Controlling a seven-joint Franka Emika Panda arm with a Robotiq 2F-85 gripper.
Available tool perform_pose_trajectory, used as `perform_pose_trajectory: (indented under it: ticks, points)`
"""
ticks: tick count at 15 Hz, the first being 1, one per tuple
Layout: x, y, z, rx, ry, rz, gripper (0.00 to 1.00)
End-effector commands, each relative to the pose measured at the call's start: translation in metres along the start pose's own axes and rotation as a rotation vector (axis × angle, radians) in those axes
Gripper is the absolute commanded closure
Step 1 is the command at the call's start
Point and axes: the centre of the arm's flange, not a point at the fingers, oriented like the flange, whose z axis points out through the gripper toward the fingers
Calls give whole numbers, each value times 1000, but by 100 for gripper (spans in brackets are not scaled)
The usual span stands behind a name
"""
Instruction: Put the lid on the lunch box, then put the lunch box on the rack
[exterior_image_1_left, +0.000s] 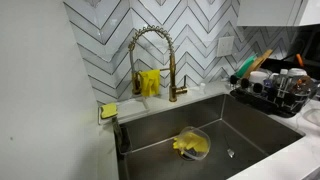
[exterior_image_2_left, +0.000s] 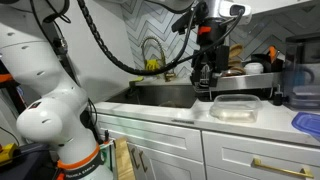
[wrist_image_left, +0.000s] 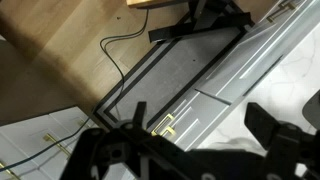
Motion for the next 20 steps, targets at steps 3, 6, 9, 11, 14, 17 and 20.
perform_pose_trajectory:
  ticks: [3, 6, 9, 11, 14, 17, 20]
  points:
    - [8, 6, -2, 19, -3, 74, 0]
    - [34, 44, -2, 61, 28, 253, 0]
    - [62, 89, 6, 107, 108, 385, 0]
    - [81, 115, 15, 176, 166, 458, 0]
    - [69, 116, 22, 165, 163, 438, 0]
    - [71, 112, 21, 163, 163, 430, 0]
    - [83, 120, 24, 136, 190, 463, 0]
